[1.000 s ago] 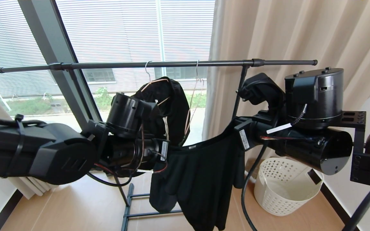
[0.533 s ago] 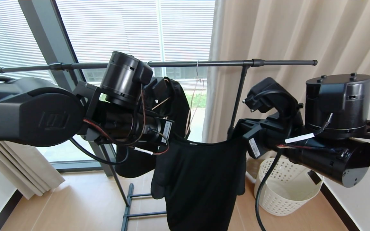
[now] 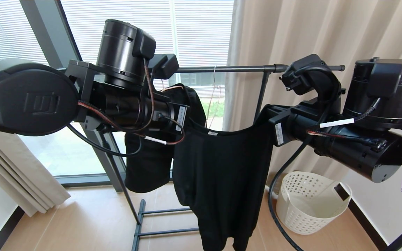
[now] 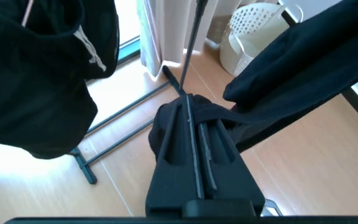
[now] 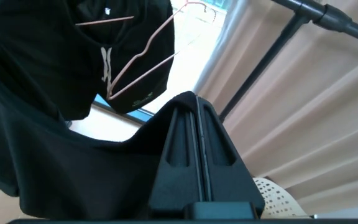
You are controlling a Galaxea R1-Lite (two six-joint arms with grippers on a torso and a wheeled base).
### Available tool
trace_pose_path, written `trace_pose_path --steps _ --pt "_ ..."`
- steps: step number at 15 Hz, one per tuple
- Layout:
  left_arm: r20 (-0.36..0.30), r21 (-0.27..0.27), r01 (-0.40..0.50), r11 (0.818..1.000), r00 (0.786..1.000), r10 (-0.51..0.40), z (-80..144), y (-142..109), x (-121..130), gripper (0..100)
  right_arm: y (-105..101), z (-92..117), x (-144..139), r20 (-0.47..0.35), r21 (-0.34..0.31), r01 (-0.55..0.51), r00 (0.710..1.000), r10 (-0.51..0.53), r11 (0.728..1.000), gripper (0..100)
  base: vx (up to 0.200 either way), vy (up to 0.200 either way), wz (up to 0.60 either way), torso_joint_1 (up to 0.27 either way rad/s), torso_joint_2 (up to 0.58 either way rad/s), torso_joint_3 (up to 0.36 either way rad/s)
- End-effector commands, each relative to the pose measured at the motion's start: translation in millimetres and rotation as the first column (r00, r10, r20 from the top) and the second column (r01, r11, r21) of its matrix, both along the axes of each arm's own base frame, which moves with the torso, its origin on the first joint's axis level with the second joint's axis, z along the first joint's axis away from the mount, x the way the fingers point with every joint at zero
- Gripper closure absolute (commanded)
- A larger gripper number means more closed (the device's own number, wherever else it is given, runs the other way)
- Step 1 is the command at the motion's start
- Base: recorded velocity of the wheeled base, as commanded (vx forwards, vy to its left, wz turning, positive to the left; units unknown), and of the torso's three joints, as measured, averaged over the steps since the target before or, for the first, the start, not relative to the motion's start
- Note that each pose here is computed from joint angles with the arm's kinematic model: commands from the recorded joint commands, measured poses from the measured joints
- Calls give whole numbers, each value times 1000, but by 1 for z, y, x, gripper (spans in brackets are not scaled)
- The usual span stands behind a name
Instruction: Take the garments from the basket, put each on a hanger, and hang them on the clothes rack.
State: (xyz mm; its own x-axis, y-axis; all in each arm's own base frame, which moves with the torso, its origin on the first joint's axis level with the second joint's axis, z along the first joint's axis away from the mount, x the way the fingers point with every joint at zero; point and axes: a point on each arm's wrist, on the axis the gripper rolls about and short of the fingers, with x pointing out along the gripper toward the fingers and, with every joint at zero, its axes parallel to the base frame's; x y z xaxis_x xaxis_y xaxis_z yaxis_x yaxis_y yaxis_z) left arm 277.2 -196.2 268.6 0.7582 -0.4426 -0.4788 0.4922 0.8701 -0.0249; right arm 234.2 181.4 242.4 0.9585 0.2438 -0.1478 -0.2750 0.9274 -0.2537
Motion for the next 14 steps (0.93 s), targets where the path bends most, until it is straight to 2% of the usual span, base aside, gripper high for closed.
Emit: trace_pose_path --steps 1,5,7,8,10,11,12,14 --pt "-1 -33 -24 999 1000 24 3 1 4 100 -2 -2 3 -6 -6 10 1000 -10 1000 100 0 0 0 0 0 0" --pt "-15 -96 -50 994 999 48 9 1 4 100 -1 -8 6 -20 -19 13 1000 -13 1000 100 0 0 0 0 0 0" --pt "-34 -101 -39 994 999 36 6 0 4 100 -2 -9 5 -26 -25 13 1000 -13 1000 100 0 0 0 0 0 0" --pt "-41 -108 -39 993 999 35 5 -2 6 100 -5 -11 1 -36 -49 3 999 -5 999 100 0 0 0 0 0 0" --pt "-43 -135 -10 991 999 5 4 -6 11 100 -18 -17 -18 -49 -163 -47 998 39 985 100 0 0 0 0 0 0" --pt "-43 -135 -10 991 999 5 4 -6 11 100 -18 -17 -18 -49 -163 -47 998 39 985 100 0 0 0 0 0 0" --pt "-25 -165 19 986 999 -24 10 -12 17 100 -10 -22 -45 -103 -230 -201 978 182 952 100 0 0 0 0 0 0" --pt "-25 -182 49 982 998 -54 10 -16 20 100 1 -23 -67 -159 -238 -300 950 267 924 100 0 0 0 0 0 0"
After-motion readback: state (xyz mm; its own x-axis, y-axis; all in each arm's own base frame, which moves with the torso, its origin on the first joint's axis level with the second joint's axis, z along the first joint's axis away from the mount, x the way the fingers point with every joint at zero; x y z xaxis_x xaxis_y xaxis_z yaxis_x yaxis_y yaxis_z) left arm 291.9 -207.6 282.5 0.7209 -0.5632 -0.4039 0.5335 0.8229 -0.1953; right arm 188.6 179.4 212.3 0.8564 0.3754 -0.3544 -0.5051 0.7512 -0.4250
